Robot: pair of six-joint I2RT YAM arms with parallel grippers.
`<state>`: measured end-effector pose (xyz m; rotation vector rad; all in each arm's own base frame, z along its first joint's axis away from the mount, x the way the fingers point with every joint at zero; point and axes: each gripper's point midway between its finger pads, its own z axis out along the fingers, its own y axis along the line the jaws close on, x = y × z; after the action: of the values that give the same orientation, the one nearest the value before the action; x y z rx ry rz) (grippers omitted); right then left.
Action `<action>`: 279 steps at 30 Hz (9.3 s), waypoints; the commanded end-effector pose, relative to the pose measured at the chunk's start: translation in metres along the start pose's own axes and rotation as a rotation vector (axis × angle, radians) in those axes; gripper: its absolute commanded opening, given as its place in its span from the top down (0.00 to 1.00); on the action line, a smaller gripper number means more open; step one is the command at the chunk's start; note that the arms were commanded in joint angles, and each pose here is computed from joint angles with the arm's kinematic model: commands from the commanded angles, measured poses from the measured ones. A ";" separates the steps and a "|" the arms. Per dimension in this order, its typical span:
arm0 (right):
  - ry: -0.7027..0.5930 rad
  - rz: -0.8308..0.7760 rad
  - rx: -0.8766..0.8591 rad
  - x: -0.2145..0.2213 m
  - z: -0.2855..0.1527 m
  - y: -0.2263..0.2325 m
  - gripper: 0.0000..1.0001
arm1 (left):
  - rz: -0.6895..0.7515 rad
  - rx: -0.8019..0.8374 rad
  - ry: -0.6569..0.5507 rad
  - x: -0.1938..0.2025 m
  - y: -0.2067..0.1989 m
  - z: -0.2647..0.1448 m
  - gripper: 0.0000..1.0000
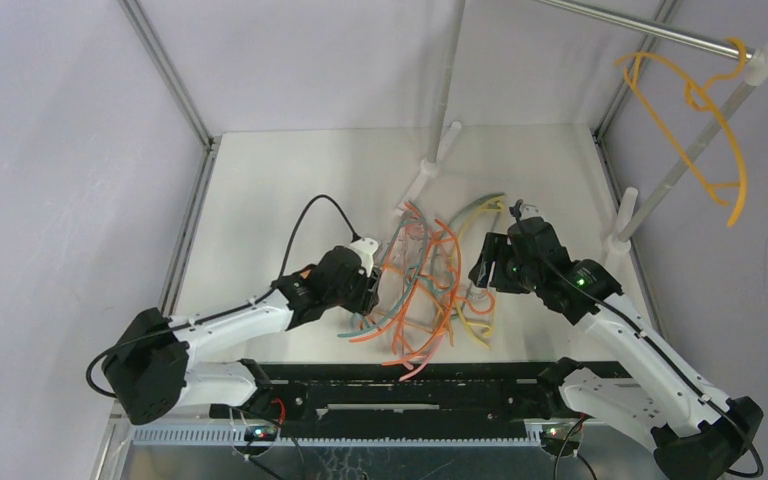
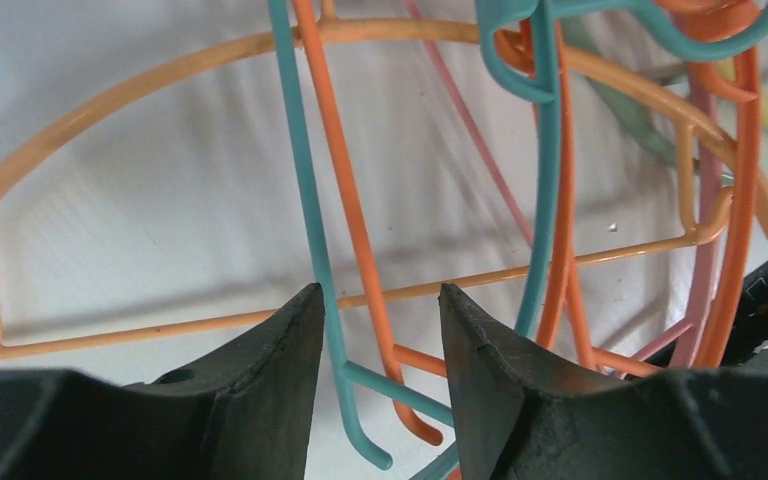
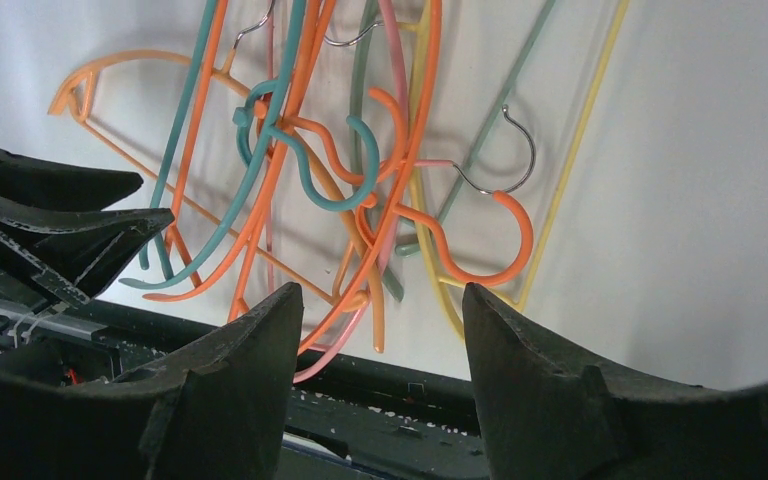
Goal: Organize the hangers
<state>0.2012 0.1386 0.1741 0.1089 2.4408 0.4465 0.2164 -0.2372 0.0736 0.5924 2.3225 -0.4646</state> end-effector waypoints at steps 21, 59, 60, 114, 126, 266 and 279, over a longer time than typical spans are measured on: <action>-0.001 -0.011 -0.023 -0.004 0.005 0.003 0.33 | -0.115 0.058 0.040 0.020 0.011 0.034 0.88; 0.097 0.023 -0.305 0.008 0.031 0.063 0.40 | -0.182 0.089 -0.098 -0.066 -0.004 0.005 0.60; 0.100 0.026 -0.305 0.010 0.030 0.062 0.40 | -0.185 0.082 -0.087 -0.061 -0.002 0.009 0.61; -0.005 0.146 -0.214 0.024 -0.004 -0.011 0.37 | 0.023 0.027 0.126 -0.037 0.039 0.048 0.45; -0.030 0.181 -0.195 0.024 -0.011 -0.021 0.37 | -0.002 0.072 0.222 -0.005 0.034 0.055 1.00; -0.083 -0.063 -0.445 -0.006 0.016 0.112 1.00 | -0.574 0.819 -0.228 -0.240 -0.125 -0.099 1.00; -0.210 0.063 -0.191 -0.012 0.008 0.008 1.00 | -0.417 0.447 -0.053 -0.157 -0.066 -0.088 1.00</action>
<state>0.2156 0.1667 0.1753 0.1309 2.2051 0.6953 0.2267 -0.3252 0.2576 0.2361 2.3141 -1.4364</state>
